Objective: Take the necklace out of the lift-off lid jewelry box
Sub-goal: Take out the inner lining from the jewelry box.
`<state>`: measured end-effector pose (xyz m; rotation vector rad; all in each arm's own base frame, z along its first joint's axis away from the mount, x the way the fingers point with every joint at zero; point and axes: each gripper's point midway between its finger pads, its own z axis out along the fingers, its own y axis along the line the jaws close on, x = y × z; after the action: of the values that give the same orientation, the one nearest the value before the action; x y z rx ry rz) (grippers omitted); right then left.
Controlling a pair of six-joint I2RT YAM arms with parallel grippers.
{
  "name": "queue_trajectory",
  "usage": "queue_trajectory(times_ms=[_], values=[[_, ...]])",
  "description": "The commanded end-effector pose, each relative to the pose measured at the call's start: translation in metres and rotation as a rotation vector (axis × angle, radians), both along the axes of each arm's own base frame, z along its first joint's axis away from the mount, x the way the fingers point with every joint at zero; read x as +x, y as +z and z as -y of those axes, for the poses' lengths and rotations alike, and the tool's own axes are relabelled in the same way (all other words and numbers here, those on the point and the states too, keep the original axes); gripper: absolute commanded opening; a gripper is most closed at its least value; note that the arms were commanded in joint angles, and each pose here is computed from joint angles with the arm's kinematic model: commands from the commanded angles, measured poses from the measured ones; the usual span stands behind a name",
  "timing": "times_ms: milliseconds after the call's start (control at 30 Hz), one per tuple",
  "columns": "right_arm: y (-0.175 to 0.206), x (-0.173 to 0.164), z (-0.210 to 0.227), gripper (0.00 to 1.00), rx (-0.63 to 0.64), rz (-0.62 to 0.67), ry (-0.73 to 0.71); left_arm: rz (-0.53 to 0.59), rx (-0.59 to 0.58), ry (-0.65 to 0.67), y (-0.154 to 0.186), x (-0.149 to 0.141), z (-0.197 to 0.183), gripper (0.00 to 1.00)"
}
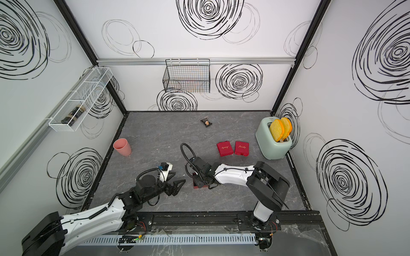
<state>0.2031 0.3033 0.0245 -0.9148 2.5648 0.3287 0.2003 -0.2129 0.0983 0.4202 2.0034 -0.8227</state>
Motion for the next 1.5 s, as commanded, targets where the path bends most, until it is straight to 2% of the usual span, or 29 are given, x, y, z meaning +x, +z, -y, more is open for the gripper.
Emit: queue_trajectory(times_ms=[0, 200, 367, 867, 1033, 1167, 1467], values=[[-0.014, -0.009, 0.003, 0.24, -0.026, -0.034, 0.019, 0.036, -0.038, 0.008, 0.010, 0.003, 0.003, 0.89], [-0.014, -0.012, -0.001, 0.15, 0.008, -0.053, 0.028, 0.037, -0.024, 0.018, 0.008, 0.004, 0.002, 0.89], [0.006, -0.012, -0.007, 0.07, 0.095, -0.046, 0.039, 0.033, -0.017, 0.017, 0.006, 0.004, 0.002, 0.89], [0.069, -0.014, -0.009, 0.04, 0.306, 0.013, 0.054, 0.014, -0.006, -0.027, 0.001, -0.002, 0.016, 0.88], [0.086, -0.008, -0.001, 0.03, 0.332, 0.087, 0.025, 0.014, -0.045, -0.082, 0.014, -0.009, 0.027, 0.87], [0.098, -0.005, 0.005, 0.03, 0.346, 0.144, 0.007, -0.012, -0.120, -0.108, 0.032, -0.012, 0.036, 0.85], [0.122, -0.014, -0.001, 0.03, 0.397, 0.220, 0.036, -0.046, -0.187, -0.156, 0.050, -0.015, 0.050, 0.83]])
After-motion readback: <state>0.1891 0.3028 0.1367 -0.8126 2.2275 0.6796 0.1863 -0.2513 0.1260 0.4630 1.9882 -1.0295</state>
